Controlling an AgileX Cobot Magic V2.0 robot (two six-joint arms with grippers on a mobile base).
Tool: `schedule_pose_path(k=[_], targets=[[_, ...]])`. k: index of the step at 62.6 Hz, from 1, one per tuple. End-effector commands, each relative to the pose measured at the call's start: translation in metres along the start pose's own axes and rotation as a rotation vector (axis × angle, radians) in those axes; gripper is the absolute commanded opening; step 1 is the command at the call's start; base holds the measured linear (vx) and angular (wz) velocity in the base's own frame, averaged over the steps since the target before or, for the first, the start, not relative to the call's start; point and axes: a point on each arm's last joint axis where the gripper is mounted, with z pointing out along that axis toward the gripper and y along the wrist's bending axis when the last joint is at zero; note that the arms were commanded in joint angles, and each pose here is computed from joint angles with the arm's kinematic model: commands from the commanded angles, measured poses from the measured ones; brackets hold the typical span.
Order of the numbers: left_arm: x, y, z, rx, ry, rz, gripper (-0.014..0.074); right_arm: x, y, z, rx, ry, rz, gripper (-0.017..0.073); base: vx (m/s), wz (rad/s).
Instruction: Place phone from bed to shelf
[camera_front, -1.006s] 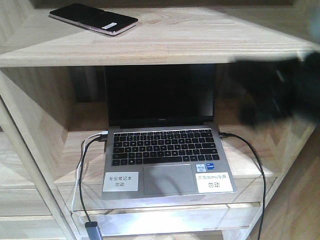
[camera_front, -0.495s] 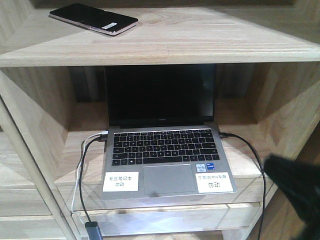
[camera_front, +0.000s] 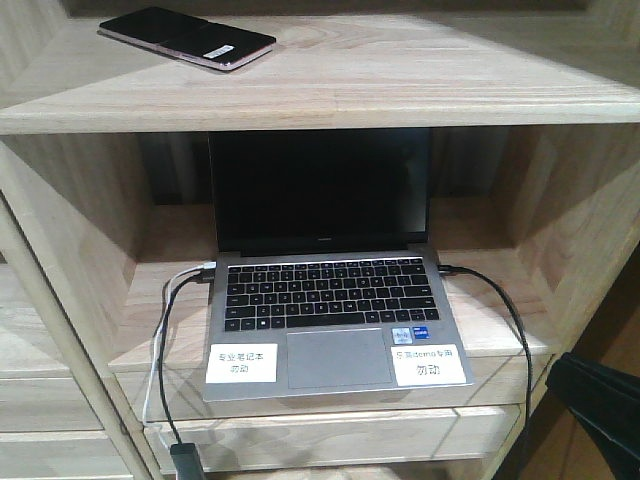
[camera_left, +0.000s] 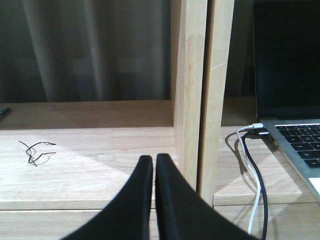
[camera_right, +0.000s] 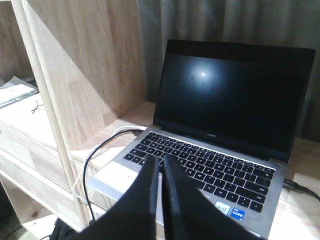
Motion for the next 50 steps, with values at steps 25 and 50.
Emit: schedule_pose_path(k=[25,50], targets=[[-0.0043,0.0002,-0.0003,-0.003,-0.071,-0.009,0.0001,-0.0138,-0.0033,-0.0014,0.042,-0.075,0.007,-0.0005,0.00,0.00],[-0.0043,0.0002,-0.0003,-0.003,-0.071,-0.009,0.0001,-0.0139,-0.0061,-0.0015,0.073,-0.076,0.009,-0.0005,0.00,0.00]])
